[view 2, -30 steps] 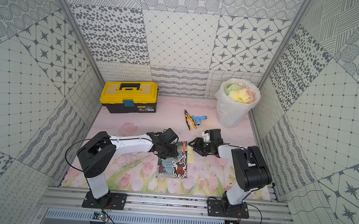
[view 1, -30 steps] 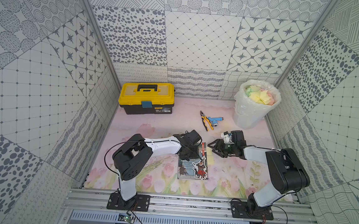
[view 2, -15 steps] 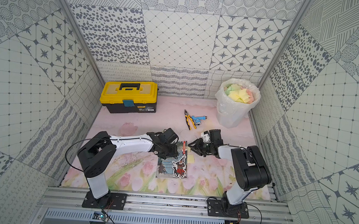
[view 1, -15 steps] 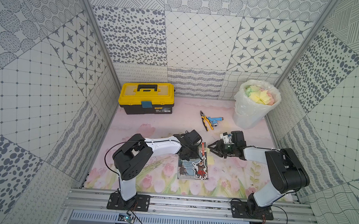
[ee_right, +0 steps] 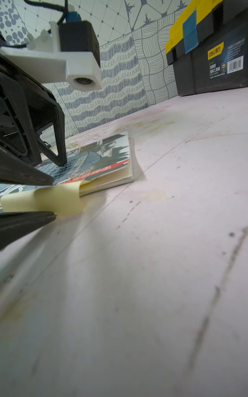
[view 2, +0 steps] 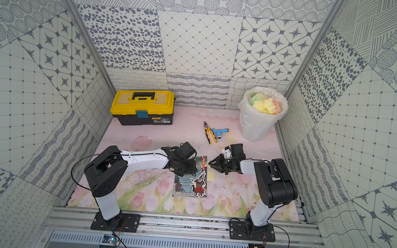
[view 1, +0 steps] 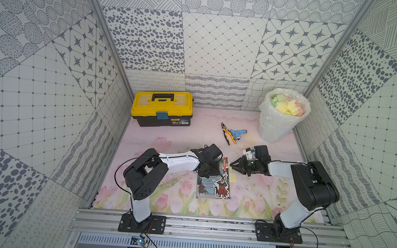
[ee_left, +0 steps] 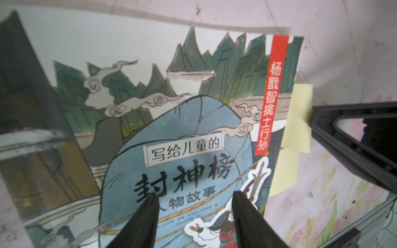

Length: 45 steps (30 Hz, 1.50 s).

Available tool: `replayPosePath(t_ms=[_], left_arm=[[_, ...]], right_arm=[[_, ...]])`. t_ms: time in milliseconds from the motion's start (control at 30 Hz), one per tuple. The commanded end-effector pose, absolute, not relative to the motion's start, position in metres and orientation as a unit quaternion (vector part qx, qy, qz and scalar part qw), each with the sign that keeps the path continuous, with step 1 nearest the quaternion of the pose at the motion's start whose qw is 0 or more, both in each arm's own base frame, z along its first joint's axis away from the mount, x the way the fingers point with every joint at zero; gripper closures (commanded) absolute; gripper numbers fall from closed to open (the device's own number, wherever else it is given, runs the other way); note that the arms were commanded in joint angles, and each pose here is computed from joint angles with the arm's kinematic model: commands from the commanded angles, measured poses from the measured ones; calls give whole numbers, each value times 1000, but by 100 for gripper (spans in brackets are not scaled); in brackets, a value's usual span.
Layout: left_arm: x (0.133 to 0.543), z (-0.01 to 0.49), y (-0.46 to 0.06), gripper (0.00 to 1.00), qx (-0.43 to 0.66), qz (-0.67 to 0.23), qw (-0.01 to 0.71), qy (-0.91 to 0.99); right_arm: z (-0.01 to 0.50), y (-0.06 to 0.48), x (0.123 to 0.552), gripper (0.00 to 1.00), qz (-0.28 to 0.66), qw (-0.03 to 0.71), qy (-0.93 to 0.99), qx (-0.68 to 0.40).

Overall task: Peel off the used sticky note
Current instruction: Open the book at the center of the board.

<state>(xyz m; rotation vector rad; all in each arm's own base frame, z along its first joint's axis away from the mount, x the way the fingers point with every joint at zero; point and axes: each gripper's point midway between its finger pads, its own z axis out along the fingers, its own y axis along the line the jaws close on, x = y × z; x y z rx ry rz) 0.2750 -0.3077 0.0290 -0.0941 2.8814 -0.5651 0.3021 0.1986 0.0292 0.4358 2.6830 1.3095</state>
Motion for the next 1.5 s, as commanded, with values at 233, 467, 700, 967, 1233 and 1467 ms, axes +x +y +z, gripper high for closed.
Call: replayPosePath(t_ms=[233,467,700,967,1233,1467], left_arm=[[264,2,-290,42,-30,-151,76,985],[265,10,-291,43,-26,-164,83,983],[267,33,-297,41,-19,-198,100,975],[273,80,-294,35,-22,-273,126,953],[276,122,-270,29,-27,-331,159,930],[275,150,-237,24,-46,-350,191,916]], right_arm=[[30,202,309,95,427,71,893,125],[39,204,307,100,435,76,889,120],[55,209,305,100,443,86,886,110],[79,223,300,100,454,95,882,88],[101,245,295,100,467,99,877,64],[116,270,286,100,481,95,871,44]])
